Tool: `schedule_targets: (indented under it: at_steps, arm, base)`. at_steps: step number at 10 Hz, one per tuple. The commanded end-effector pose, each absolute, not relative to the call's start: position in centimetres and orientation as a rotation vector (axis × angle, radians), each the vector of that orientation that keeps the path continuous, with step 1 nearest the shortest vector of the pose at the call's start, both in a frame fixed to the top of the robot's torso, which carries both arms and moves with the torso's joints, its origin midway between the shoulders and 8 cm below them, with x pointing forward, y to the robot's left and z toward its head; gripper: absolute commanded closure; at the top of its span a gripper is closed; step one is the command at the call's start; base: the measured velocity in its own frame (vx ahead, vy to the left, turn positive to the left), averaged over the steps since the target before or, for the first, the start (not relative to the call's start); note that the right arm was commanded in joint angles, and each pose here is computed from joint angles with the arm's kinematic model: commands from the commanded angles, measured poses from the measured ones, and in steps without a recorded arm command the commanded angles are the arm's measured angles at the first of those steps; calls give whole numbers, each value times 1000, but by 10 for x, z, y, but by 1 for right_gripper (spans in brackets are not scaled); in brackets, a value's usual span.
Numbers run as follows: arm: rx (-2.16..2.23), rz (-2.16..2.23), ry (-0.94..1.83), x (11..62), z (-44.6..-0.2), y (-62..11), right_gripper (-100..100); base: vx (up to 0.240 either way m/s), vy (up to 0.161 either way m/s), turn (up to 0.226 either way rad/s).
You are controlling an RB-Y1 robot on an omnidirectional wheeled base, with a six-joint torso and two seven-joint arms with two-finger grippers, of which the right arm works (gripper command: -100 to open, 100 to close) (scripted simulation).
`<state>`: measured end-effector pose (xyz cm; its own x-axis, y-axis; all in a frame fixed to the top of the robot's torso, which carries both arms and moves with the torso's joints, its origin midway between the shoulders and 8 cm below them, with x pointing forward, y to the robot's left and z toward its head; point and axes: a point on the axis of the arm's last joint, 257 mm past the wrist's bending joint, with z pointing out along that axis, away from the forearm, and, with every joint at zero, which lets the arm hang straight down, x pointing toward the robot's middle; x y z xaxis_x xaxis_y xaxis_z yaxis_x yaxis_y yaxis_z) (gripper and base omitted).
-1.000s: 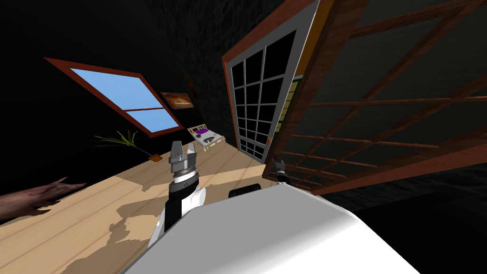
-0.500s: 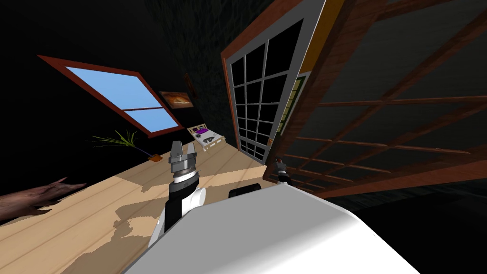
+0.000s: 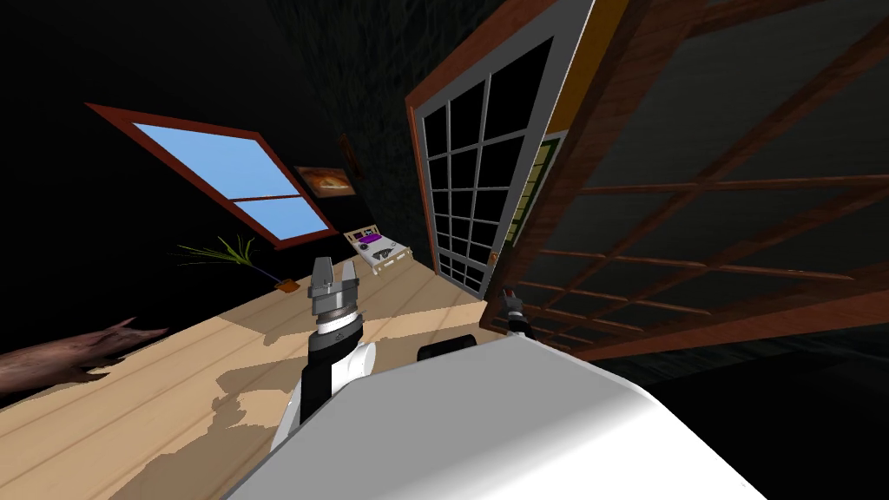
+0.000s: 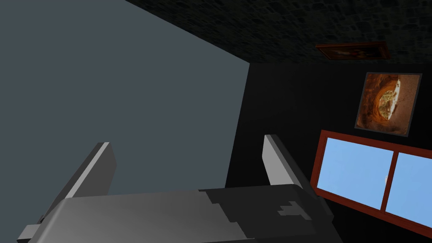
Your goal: Pull the door open
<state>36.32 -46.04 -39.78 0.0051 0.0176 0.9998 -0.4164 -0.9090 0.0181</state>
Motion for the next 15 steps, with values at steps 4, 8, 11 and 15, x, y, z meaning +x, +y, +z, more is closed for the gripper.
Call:
schedule_targets:
  at_steps: [4,8,11,15]
  arm:
    - [2029,2029,-348,362,-398,-441,100]
    - [2067,2050,-307,359,-400,-431,100]
    - [2096,2083,-256,349,-401,-423,100]
    - [2130,2129,-185,337,-398,-415,100]
  base:
    - [-240,-9,96]
    - [-221,-9,74]
    - [-212,-23,112]
    - [-237,-16,103]
